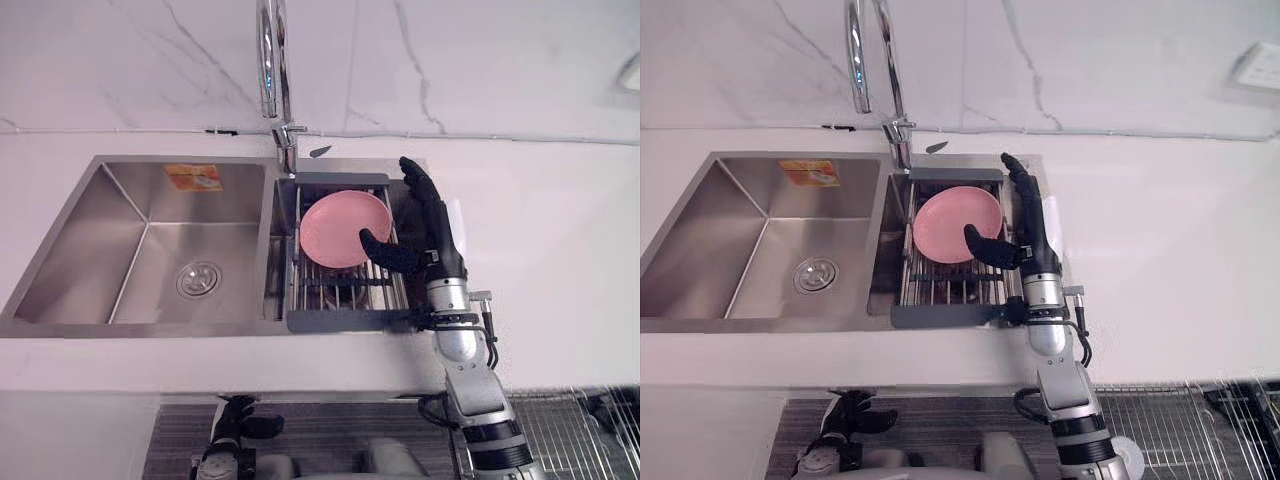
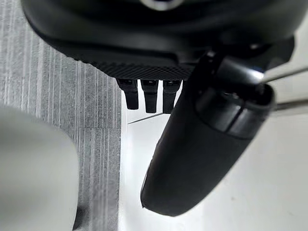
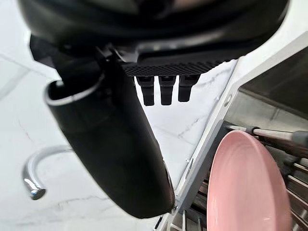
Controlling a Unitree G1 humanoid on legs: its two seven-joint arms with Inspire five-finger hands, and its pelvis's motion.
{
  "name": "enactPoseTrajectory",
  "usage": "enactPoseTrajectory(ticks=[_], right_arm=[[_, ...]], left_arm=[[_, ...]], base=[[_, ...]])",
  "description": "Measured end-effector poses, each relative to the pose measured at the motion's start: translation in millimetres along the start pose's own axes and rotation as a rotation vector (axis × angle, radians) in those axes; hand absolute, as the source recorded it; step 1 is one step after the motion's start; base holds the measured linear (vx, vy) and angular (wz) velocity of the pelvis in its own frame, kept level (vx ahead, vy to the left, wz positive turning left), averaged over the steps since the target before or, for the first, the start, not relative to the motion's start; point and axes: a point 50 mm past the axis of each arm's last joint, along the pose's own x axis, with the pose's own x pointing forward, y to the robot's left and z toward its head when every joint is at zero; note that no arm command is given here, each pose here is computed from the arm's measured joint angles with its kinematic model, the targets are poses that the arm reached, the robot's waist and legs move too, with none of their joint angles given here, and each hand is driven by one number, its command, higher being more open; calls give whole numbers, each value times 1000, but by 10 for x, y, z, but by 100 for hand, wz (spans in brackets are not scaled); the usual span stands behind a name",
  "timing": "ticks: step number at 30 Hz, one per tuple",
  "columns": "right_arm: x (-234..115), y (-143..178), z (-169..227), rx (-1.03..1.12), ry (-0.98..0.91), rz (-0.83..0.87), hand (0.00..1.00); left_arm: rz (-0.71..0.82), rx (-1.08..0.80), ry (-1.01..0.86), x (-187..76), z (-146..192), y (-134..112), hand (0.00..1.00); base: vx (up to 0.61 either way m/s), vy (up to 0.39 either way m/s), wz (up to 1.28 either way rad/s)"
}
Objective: Walk over to the sink, pick up the cup, carry it to the dishwasher, place the cup inside the dishwasher, then close the dishwasher door
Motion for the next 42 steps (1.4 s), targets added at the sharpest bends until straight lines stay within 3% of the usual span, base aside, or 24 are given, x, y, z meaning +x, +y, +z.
enactPoseTrajectory(ticks=[16,42], right_arm=[[-323,54,-271,14,165,13,90],[-457,41,-381,-73,228,31,90]], left_arm=[[21,-31,57,-1,-87,46,90],[52,42,19,-4,-68,116,90]], base=[[24,-6,3],[-12,-2,0]])
